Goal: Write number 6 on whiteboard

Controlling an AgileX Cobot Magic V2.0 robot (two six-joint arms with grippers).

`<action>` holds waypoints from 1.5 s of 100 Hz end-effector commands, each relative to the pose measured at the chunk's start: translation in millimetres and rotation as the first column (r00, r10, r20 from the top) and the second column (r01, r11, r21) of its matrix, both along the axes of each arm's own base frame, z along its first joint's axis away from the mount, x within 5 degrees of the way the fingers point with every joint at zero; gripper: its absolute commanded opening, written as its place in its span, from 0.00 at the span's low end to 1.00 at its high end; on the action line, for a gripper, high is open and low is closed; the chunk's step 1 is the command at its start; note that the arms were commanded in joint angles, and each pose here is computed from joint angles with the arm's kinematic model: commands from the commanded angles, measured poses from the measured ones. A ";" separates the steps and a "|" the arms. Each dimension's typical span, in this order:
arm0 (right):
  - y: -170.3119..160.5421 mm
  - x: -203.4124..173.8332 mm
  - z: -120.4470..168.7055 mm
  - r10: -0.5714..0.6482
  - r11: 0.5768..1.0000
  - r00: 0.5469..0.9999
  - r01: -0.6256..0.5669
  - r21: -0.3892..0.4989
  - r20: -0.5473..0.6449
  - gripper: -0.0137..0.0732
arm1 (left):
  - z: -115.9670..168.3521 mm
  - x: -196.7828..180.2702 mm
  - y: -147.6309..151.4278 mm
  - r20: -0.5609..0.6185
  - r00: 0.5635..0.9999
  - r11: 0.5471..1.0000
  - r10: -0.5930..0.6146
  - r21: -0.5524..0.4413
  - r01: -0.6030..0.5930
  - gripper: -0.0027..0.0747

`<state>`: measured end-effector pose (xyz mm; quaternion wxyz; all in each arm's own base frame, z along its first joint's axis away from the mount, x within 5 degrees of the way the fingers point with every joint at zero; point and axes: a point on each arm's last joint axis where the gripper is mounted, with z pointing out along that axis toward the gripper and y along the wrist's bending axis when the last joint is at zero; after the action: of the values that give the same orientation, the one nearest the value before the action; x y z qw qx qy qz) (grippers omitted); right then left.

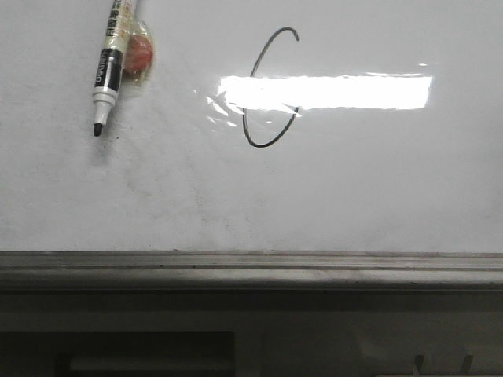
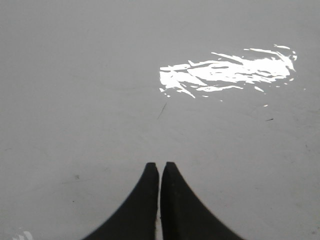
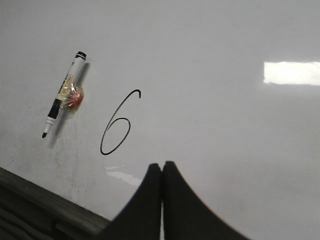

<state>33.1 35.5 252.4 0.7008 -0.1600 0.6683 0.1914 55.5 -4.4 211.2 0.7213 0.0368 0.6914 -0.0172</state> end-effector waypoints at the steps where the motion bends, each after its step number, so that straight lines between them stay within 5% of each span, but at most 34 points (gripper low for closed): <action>1: -3.9 -2.0 11.8 -0.042 0.998 0.998 0.040 0.043 0.055 0.08 | -9.0 -0.5 0.1 0.050 0.999 1.000 -0.003 -0.024 0.004 0.01; 20: -4.9 -1.5 12.3 -0.055 0.998 0.997 0.052 0.041 0.063 0.08 | -9.0 -0.5 0.1 0.050 0.999 1.000 -0.003 -0.024 0.004 0.01; 32: -12.4 2.0 11.2 -0.152 0.985 0.982 0.159 -0.060 0.108 0.08 | -9.0 -0.5 0.1 0.050 0.999 1.000 -0.003 -0.024 0.004 0.01; 50: -28.7 11.1 -0.6 -0.367 0.919 0.920 0.382 -0.099 0.140 0.08 | -9.0 -0.5 0.1 0.050 0.999 1.000 -0.003 -0.024 0.004 0.01; 69: -33.5 18.3 -25.3 -0.444 0.869 0.868 0.478 -0.132 0.223 0.08 | -9.0 -0.5 0.1 0.050 0.999 1.000 -0.003 -0.024 0.004 0.01; 86: -33.6 22.1 -45.6 -0.443 0.847 0.875 0.479 -0.228 0.195 0.08 | -9.0 -0.5 0.1 0.050 0.999 1.000 -0.003 -0.024 0.004 0.01; 150: -33.6 22.0 -45.4 -0.443 0.847 0.875 0.480 -0.228 0.196 0.08 | -9.0 -0.5 0.1 0.050 0.999 1.000 -0.003 -0.024 0.004 0.01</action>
<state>55.9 2.5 206.4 0.7182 -0.1040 0.6837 -0.0770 55.5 -4.5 211.0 0.7207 0.0363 0.6921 -0.0180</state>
